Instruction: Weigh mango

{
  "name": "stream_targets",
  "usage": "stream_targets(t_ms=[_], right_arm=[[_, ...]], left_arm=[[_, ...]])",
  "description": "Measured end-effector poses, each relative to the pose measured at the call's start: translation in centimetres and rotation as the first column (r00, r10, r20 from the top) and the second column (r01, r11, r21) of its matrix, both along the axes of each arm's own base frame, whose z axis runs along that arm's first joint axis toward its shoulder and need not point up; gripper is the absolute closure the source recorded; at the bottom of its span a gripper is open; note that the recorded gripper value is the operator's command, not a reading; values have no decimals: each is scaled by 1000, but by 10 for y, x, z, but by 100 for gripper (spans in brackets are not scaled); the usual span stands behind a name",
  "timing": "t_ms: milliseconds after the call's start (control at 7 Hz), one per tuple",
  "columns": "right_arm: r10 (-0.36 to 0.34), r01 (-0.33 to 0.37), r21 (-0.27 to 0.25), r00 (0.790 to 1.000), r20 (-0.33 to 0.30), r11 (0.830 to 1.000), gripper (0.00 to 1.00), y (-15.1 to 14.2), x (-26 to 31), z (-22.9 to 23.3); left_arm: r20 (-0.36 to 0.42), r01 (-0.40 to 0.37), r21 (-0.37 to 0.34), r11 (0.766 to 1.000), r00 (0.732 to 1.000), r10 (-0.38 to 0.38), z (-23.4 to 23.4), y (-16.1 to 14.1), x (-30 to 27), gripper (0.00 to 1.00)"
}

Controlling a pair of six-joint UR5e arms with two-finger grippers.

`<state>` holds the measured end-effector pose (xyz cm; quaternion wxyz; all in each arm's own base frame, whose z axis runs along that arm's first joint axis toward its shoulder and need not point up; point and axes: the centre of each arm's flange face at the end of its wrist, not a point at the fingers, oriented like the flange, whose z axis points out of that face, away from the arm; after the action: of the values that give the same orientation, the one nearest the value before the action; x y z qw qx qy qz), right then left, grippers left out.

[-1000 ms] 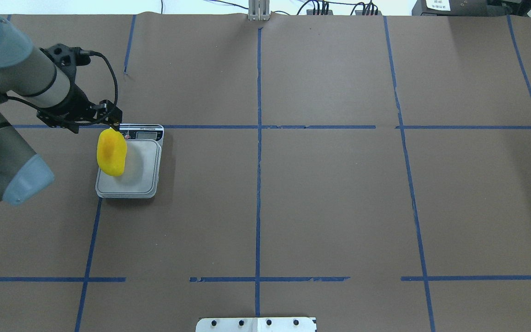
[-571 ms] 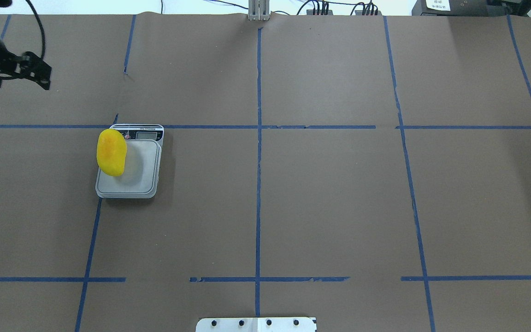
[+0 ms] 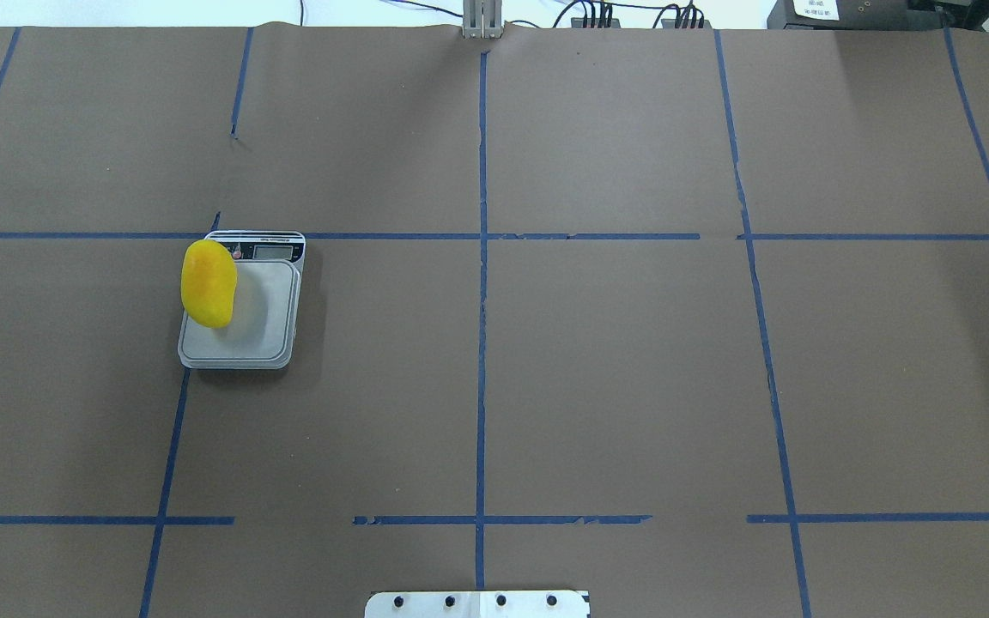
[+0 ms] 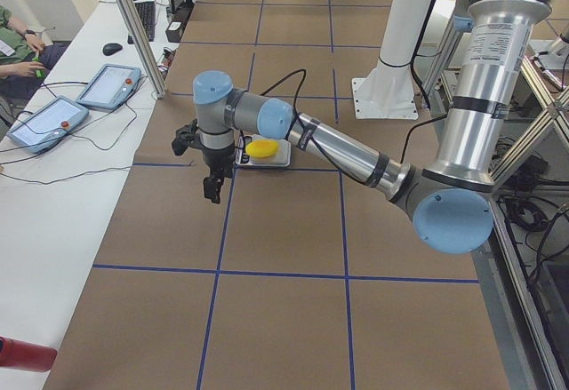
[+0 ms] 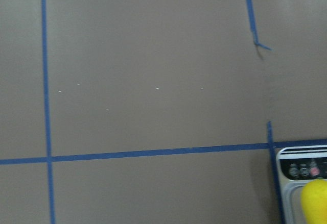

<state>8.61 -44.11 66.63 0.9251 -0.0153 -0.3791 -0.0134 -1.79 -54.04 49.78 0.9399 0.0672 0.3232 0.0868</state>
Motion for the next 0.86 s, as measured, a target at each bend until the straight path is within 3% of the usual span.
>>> stream_targets(t_ms=[286, 571, 857], right_arm=[[0, 0, 0, 1000, 0, 1000, 0, 0, 0, 0], [0, 0, 1, 1000, 0, 1000, 0, 0, 0, 0], [0, 0, 0, 1000, 0, 1000, 0, 0, 0, 0]], left_arm=[[-14, -11, -58, 998, 1000, 10, 66, 12, -42, 0], [-62, -15, -142, 990, 998, 6, 122, 20, -47, 0], [-108, -23, -154, 988, 994, 7, 151, 42, -45, 0]])
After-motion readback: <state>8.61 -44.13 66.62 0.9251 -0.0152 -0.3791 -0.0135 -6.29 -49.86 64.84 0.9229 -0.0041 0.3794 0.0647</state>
